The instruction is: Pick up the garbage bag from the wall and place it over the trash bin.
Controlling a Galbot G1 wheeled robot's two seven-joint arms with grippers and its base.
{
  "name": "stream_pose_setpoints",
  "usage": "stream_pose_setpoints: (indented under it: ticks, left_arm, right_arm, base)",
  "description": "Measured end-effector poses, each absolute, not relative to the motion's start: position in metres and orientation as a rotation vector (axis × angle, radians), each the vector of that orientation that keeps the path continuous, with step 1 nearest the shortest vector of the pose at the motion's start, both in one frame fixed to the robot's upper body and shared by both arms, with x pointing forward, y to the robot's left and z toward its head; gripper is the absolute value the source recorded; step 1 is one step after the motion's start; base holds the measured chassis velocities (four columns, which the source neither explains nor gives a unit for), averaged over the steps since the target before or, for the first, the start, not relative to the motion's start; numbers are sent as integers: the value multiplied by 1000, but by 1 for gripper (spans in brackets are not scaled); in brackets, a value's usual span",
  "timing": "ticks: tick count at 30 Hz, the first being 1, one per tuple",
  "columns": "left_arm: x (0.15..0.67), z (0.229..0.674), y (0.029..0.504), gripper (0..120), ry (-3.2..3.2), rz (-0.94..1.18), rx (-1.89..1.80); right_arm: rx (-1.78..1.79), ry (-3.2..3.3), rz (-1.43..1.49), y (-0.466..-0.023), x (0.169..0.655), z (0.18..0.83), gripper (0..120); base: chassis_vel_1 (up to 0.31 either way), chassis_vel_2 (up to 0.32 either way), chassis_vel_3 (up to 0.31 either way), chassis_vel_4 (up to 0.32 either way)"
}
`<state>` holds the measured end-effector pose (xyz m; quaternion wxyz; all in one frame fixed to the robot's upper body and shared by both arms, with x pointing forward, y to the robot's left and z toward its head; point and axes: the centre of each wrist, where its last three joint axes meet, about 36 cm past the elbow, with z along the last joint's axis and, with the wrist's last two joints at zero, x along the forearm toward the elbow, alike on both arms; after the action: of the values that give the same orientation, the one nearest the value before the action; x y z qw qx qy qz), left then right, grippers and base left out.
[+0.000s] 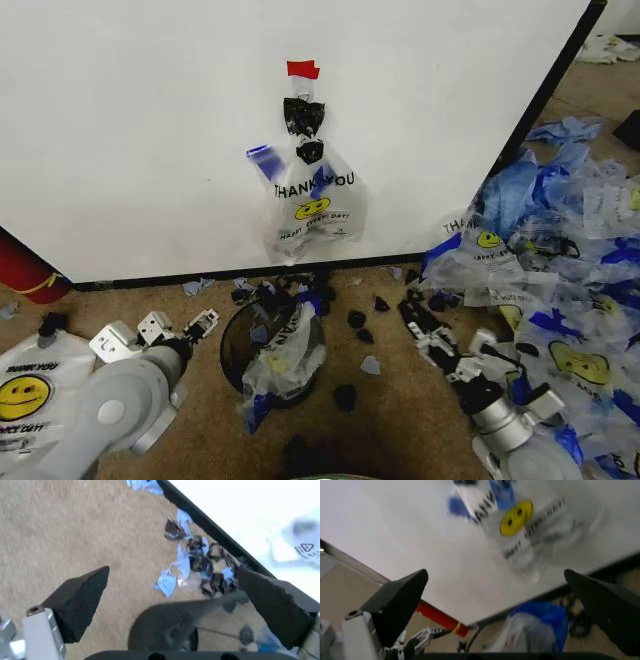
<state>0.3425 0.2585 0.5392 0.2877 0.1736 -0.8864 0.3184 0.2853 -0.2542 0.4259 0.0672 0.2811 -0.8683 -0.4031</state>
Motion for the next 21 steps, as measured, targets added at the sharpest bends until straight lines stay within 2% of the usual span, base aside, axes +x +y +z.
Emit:
stream_pose_setpoints:
  ticks: [9, 21]
  left_arm:
    - [358, 531, 270, 100, -2498, 732, 432]
    - [363, 512, 274, 100, -2521, 642, 470]
  right_arm:
    - [620, -2451, -1028, -211, 268, 456, 100]
    - [493, -2332, -882, -169, 274, 451, 100]
  base:
    - [0, 0, 0, 0]
    - [0, 0, 0, 0]
